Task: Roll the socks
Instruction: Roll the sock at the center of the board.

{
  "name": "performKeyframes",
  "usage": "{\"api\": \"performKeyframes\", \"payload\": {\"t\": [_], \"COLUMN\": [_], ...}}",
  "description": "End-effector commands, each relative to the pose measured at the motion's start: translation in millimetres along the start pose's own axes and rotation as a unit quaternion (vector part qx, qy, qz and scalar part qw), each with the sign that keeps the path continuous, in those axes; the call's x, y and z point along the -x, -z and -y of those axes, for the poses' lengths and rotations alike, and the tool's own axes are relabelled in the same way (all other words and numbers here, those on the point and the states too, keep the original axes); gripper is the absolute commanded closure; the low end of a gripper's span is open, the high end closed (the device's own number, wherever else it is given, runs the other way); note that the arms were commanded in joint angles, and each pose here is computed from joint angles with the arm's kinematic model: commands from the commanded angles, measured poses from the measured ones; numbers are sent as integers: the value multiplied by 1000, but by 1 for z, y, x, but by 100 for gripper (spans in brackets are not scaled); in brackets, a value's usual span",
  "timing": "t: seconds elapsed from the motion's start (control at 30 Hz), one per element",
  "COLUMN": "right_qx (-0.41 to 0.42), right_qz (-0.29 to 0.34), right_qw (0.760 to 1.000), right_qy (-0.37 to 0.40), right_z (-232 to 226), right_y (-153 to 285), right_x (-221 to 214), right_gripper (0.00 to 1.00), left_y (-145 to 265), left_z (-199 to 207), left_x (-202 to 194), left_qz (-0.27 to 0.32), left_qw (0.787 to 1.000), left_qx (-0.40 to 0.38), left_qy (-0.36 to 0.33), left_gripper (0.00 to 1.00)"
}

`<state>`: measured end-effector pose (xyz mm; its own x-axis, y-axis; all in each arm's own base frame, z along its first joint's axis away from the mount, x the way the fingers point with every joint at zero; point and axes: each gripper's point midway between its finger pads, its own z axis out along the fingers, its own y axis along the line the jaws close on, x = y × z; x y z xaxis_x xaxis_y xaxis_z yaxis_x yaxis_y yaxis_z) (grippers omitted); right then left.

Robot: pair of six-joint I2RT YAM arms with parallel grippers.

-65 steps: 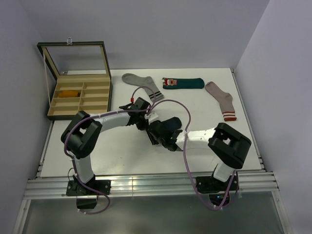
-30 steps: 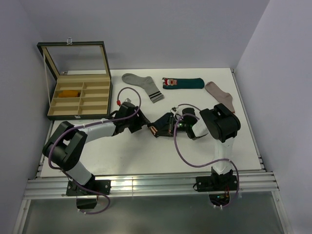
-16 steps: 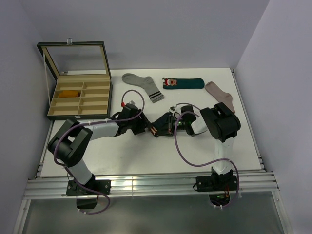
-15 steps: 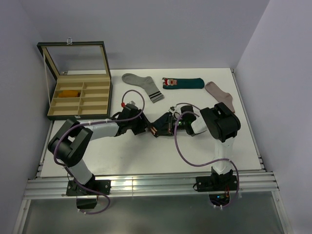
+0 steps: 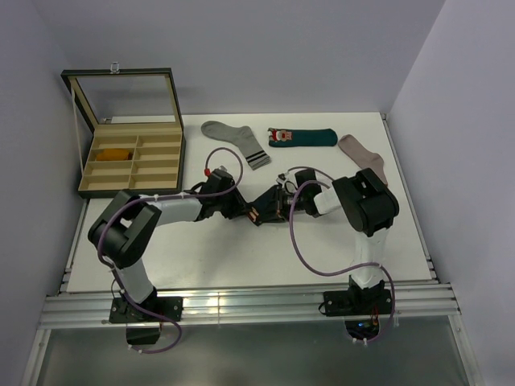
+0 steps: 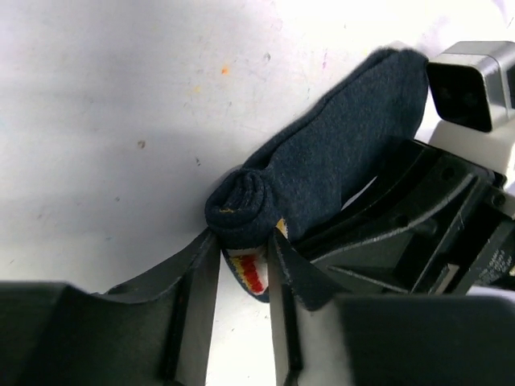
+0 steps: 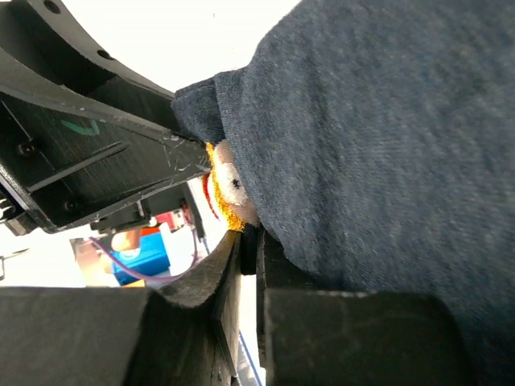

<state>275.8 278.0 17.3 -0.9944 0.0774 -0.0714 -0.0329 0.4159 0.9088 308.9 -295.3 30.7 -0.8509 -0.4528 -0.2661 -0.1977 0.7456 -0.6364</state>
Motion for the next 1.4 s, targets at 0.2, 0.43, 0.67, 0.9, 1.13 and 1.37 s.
{"api": "performKeyframes", "payload": {"t": [0.2,0.43,0.67,0.9,1.13,1.37], "right_qx": [-126,-249,-260,-269,-291,-339], "right_qz": [62,159,189,158,125,90], "right_qw": [986,916,869,860,858,851], "right_qy": [88,271,377,403,405,392], "right_z": [3,-24,-56,-42,-21,4], "right_y": [16,38,29,5,-6,-12], "right_x": [11,34,32,17,5,-6], "right_gripper": [73,64,62,62,61,59], "left_y": [-10,-9,-7,-8,-8,-8], "left_z": [-34,-35,-33,-32,-27,-21], "left_x": [-2,-4,-4,-7,-6,-4], "left_qz": [-5,-22,-33,-46,-49,-52], "left_qw": [996,994,992,991,992,992], "left_qx": [91,106,113,116,110,106], "left_qy": [-14,-31,-42,-44,-47,-48], "left_gripper": [80,86,87,87,87,84]}}
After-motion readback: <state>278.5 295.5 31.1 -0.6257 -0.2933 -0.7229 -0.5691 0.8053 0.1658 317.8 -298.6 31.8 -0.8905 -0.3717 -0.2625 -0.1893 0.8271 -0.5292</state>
